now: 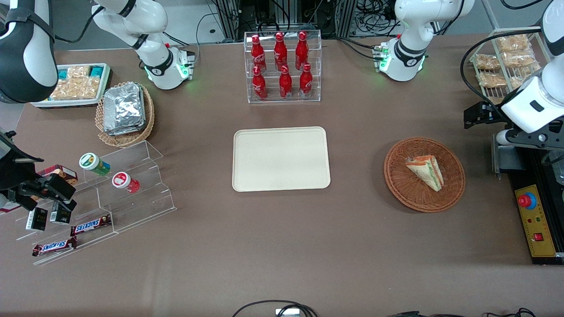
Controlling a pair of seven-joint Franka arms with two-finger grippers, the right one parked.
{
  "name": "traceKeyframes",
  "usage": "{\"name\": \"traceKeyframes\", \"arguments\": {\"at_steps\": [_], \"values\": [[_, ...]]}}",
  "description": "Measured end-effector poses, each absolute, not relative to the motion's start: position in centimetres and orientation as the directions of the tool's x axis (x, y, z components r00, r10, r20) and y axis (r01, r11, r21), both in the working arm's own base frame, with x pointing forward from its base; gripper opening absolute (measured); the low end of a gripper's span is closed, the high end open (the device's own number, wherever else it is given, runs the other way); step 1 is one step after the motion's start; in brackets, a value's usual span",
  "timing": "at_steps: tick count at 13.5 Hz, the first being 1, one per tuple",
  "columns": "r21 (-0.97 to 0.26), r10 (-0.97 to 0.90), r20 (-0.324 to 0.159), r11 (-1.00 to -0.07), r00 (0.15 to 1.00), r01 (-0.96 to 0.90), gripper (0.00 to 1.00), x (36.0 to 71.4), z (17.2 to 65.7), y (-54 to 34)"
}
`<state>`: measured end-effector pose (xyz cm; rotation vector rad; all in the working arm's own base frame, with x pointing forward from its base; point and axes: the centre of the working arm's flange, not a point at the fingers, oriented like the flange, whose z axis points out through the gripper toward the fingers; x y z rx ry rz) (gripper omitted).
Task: Place sandwich from basket to tray
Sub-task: 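Move the left gripper toward the wrapped sandwich in the wicker basket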
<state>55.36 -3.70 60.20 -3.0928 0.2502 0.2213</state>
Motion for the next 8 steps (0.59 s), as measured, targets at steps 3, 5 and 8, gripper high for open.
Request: {"name": "traceKeyframes", "arguments": {"at_steps": [3, 5, 8], "values": [[-0.019, -0.156, -0.142, -0.987, 0.977, -0.161, 1.00, 55.4, 60.1, -3.6], [-0.020, -0.155, -0.137, -0.987, 0.978, -0.159, 1.00, 55.6, 60.0, -3.5], [-0.020, -0.150, -0.147, -0.988, 0.978, -0.154, 1.00, 55.8, 58.7, -3.2]]}}
